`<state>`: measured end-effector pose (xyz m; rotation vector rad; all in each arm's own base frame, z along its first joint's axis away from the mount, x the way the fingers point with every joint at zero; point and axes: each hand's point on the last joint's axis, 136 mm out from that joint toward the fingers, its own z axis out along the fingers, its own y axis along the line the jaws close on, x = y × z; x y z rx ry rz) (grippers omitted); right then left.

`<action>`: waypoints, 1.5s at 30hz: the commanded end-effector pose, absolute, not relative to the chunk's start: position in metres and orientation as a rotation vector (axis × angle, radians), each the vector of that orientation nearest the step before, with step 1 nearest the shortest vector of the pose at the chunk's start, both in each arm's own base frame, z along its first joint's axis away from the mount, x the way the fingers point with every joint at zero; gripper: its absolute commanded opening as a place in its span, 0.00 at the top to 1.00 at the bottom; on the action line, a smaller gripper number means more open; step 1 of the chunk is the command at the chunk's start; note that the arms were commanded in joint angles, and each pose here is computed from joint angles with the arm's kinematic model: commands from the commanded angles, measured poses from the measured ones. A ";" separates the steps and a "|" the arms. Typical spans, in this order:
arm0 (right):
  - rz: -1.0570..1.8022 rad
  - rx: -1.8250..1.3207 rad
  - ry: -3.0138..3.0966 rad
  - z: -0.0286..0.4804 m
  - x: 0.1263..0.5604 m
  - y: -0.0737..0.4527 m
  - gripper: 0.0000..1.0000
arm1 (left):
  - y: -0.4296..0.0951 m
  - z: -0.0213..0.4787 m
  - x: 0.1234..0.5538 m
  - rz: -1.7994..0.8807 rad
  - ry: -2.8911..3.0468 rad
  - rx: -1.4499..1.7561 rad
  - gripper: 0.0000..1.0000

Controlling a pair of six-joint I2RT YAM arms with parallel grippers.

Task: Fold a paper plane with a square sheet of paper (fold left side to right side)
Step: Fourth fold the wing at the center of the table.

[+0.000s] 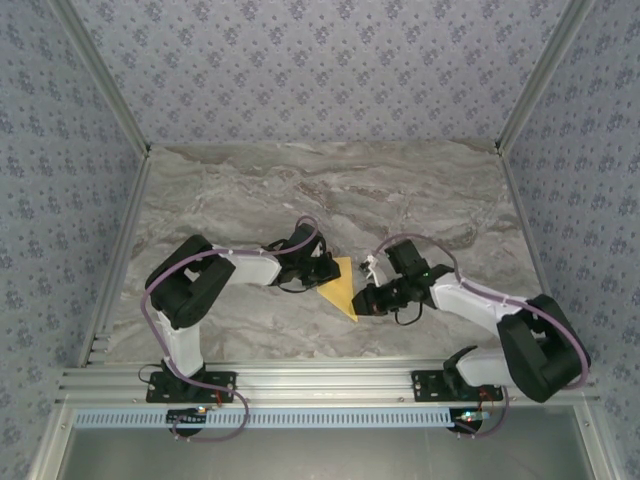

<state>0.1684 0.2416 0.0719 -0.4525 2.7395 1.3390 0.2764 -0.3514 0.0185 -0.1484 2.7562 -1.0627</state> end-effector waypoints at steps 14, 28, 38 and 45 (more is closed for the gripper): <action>1.045 -0.272 2.968 0.001 0.191 0.229 0.95 | -0.326 -0.022 0.256 -0.885 2.894 -0.199 0.91; 0.783 -0.144 3.170 -0.040 0.162 0.184 1.00 | -0.358 0.064 0.273 -1.143 2.620 0.019 0.85; 0.788 -0.148 3.162 -0.038 0.164 0.184 1.00 | -0.382 0.065 0.233 -1.297 2.608 0.137 0.92; 0.785 -0.147 3.165 -0.038 0.163 0.183 1.00 | -0.388 0.040 0.222 -1.284 2.668 0.110 0.95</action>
